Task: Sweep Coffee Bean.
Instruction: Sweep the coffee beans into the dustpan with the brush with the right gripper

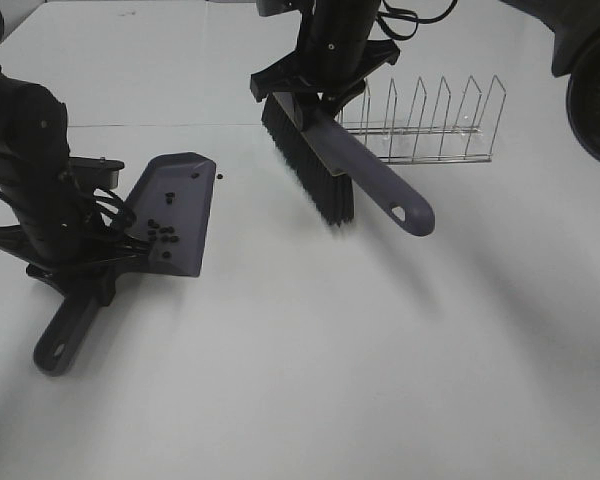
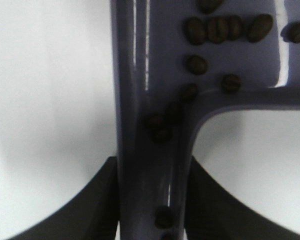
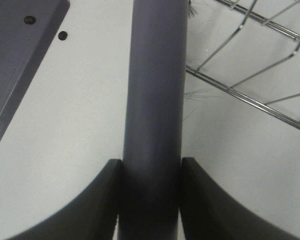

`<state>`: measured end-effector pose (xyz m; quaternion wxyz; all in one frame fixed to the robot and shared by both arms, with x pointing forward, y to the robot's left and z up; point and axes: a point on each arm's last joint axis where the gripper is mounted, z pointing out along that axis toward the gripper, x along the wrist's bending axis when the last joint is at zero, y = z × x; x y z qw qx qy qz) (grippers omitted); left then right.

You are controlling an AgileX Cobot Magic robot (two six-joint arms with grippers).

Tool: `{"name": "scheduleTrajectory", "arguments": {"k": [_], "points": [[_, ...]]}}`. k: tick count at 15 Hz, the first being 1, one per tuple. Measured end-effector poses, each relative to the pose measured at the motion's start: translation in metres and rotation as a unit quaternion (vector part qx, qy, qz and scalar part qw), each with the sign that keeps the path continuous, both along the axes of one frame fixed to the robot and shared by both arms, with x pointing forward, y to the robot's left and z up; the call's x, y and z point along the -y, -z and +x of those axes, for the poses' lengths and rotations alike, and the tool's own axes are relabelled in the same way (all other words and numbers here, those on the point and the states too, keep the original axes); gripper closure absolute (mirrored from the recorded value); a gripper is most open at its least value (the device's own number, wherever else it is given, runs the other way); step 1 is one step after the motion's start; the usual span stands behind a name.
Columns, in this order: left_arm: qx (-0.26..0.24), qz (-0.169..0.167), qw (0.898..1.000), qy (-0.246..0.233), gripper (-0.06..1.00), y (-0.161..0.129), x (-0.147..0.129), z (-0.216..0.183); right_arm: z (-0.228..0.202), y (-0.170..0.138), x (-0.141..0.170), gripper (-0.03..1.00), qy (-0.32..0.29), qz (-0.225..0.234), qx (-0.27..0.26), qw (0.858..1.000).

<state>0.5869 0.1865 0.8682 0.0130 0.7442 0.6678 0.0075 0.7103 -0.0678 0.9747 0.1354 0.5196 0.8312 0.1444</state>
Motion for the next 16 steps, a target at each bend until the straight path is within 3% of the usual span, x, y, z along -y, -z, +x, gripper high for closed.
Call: {"name": "scheduleTrajectory", "arguments": {"k": [6,16], "points": [[0.005,-0.002,1.000,-0.003,0.62,0.000,0.000,0.001,-0.008,0.039,-0.039,0.70,-0.039,0.006,-0.001,0.999],[0.008,0.000,1.000,-0.001,0.62,0.000,0.000,0.002,-0.040,0.053,-0.094,0.70,-0.124,0.020,-0.014,0.992]]}}
